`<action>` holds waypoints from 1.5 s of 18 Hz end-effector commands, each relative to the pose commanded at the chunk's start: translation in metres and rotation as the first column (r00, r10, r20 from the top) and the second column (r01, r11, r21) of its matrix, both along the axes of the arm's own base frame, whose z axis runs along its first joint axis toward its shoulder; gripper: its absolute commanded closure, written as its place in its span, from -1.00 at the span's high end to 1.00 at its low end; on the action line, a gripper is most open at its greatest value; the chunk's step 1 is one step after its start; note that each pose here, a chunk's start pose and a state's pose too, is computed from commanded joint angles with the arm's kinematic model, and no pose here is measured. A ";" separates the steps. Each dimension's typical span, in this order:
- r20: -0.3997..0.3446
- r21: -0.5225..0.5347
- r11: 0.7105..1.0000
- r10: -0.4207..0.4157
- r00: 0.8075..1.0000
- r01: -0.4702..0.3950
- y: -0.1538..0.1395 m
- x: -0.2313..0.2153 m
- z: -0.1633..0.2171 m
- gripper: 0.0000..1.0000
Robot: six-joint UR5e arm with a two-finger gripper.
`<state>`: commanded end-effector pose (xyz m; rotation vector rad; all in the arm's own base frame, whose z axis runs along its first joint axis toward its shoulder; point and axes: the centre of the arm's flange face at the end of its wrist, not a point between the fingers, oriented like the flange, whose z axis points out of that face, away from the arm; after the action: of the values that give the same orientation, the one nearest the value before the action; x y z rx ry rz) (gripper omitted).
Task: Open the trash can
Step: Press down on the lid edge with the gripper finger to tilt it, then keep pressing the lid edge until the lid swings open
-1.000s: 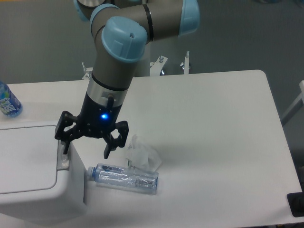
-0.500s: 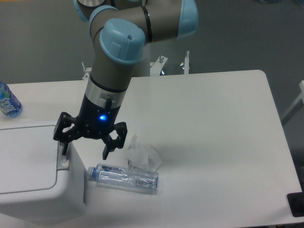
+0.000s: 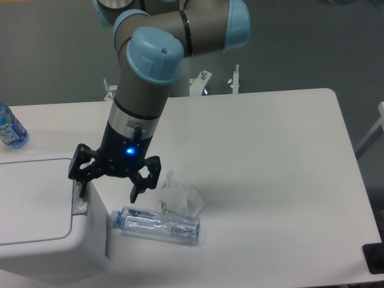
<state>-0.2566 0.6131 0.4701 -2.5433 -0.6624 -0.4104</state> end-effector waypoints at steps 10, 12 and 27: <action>0.003 -0.006 1.000 0.002 1.000 -0.002 0.000 0.000 -0.004 1.00; 0.004 -0.007 1.000 0.001 1.000 0.000 0.000 0.000 -0.005 1.00; 0.008 -0.012 1.000 0.002 1.000 -0.002 0.001 -0.001 -0.009 1.00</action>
<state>-0.2578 0.6143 0.4614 -2.5535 -0.6721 -0.4176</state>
